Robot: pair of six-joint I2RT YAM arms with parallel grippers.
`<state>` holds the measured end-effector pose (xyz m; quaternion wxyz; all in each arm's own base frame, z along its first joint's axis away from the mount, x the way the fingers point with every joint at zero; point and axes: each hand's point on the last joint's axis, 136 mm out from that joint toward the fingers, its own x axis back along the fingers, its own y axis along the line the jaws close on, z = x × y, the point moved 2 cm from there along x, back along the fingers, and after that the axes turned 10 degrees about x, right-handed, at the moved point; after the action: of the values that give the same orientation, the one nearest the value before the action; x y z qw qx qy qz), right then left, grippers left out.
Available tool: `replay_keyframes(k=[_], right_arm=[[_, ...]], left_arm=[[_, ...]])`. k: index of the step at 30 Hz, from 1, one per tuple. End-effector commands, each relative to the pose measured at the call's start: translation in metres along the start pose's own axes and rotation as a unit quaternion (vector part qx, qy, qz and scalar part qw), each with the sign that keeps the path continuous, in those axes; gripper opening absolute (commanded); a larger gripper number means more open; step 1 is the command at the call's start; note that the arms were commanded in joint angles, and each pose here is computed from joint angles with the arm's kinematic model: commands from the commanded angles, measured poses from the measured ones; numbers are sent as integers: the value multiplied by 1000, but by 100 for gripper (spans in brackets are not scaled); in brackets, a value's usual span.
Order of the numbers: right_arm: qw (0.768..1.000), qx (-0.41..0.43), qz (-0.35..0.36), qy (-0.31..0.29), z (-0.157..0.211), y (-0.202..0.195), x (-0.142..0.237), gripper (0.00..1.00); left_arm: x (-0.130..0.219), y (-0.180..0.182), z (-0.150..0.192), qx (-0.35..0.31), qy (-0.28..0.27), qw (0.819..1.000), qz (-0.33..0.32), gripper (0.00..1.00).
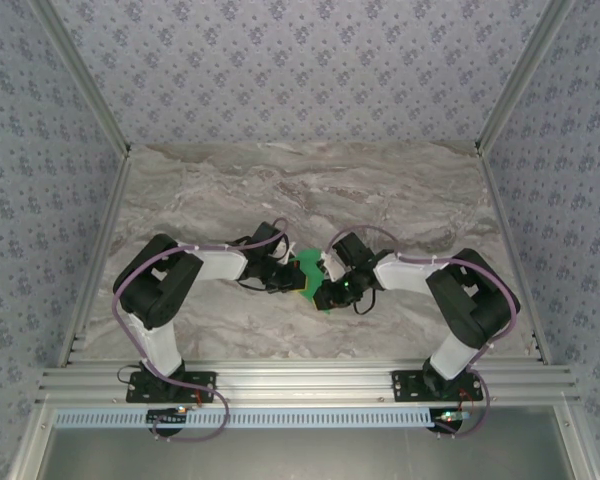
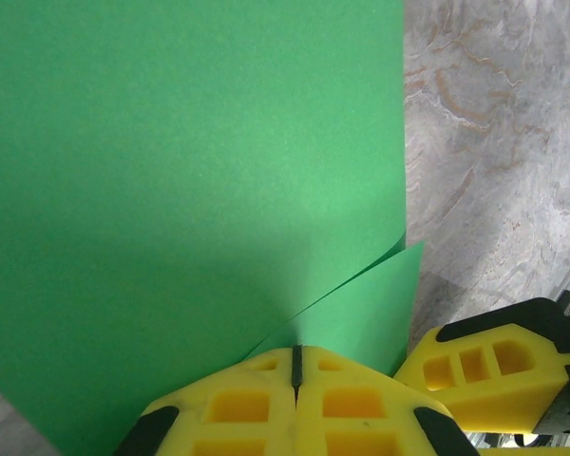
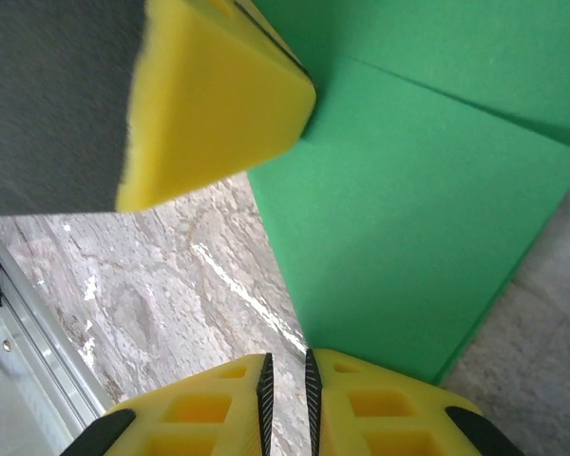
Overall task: Fold a paper plane with a square sheet of paper (fold left side to right side)
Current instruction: Third fold the triangle at the center of the table.
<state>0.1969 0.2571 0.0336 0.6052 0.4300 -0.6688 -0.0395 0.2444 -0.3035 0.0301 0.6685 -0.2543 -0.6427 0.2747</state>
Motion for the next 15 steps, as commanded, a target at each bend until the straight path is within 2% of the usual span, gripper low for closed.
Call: replay_keyframes(k=[1,15], right_arm=[[997,-41,24,54,37,-12,-5,18],[991,-94,46,85,91,-19,12,8]], left_arm=[[-11,56,13,36,2,994,-104,1],[-10,56,11,34,0,994,-105,0]])
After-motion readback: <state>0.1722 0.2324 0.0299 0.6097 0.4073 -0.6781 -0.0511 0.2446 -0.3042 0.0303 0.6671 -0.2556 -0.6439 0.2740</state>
